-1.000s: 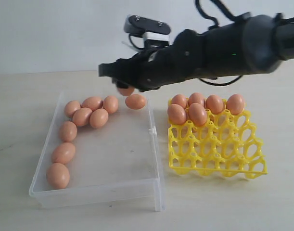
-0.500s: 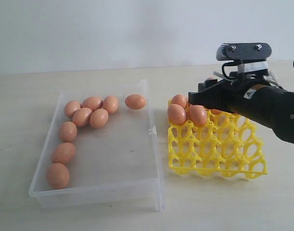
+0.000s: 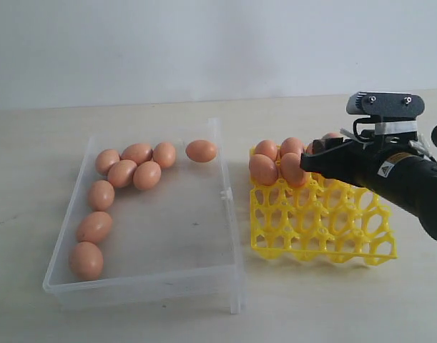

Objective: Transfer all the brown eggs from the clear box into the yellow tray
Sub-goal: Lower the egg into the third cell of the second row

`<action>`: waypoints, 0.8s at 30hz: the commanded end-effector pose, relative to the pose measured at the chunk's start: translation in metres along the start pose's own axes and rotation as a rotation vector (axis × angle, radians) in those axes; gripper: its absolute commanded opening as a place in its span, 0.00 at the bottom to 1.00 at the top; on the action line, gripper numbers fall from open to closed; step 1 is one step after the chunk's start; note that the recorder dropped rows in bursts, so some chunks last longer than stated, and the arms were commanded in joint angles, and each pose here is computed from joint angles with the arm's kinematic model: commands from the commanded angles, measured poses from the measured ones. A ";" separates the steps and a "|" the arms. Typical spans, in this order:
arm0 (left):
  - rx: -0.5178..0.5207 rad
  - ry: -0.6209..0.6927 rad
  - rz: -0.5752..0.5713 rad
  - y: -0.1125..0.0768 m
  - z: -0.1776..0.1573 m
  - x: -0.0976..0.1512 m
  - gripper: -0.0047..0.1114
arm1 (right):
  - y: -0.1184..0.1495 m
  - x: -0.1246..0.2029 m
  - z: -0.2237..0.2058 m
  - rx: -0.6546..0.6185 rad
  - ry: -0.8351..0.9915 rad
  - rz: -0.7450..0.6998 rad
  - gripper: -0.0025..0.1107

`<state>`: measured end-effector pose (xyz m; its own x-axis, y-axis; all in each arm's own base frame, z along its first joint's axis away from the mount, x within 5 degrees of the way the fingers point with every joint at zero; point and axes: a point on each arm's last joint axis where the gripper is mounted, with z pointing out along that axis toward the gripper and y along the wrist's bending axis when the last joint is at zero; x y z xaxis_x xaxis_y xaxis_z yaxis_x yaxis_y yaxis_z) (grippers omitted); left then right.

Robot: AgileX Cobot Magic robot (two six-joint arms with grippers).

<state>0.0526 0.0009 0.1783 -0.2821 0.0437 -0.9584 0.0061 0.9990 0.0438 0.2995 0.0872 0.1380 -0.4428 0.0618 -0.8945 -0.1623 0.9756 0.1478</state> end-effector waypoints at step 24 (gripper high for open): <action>-0.004 -0.005 0.008 0.000 0.000 -0.002 0.04 | -0.014 0.027 0.017 0.032 0.012 -0.044 0.17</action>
<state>0.0526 0.0009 0.1783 -0.2821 0.0437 -0.9584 0.0061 0.9990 0.0438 0.3053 0.0821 0.1059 -0.4440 0.0375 -0.8952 -0.1506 0.9818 0.1158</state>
